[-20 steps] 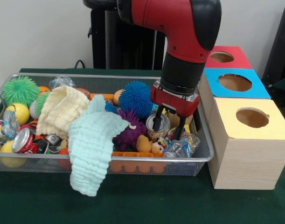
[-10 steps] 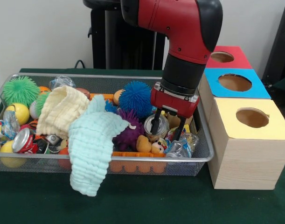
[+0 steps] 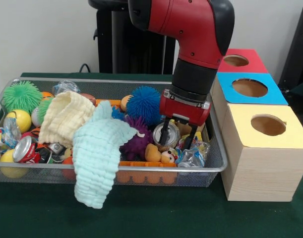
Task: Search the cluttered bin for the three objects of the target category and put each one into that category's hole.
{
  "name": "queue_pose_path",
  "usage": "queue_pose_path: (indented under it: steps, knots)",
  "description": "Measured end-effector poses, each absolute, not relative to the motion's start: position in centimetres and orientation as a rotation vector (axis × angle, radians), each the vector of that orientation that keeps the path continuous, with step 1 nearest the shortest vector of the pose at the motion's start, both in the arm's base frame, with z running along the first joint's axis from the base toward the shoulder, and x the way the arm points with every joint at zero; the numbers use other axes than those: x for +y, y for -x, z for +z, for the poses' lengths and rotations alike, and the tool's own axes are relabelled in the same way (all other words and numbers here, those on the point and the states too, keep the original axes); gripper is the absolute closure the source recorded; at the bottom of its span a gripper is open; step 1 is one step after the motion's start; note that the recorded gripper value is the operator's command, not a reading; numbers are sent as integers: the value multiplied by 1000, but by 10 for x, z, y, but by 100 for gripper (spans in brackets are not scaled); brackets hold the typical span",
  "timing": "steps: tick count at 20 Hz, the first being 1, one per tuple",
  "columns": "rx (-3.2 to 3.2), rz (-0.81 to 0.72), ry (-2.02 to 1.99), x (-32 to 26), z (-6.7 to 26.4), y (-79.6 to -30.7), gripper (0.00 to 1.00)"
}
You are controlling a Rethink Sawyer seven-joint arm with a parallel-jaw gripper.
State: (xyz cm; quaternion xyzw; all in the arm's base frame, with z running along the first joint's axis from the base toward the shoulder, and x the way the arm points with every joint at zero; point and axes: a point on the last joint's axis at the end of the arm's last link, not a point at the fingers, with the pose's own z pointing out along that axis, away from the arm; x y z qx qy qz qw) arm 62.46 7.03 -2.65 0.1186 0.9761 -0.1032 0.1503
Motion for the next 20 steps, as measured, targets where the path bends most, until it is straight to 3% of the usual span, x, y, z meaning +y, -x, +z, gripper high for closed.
queue_pose_path:
  steps: [20]
  knots:
    - [2817,-253,-236,67,-30,-625,0]
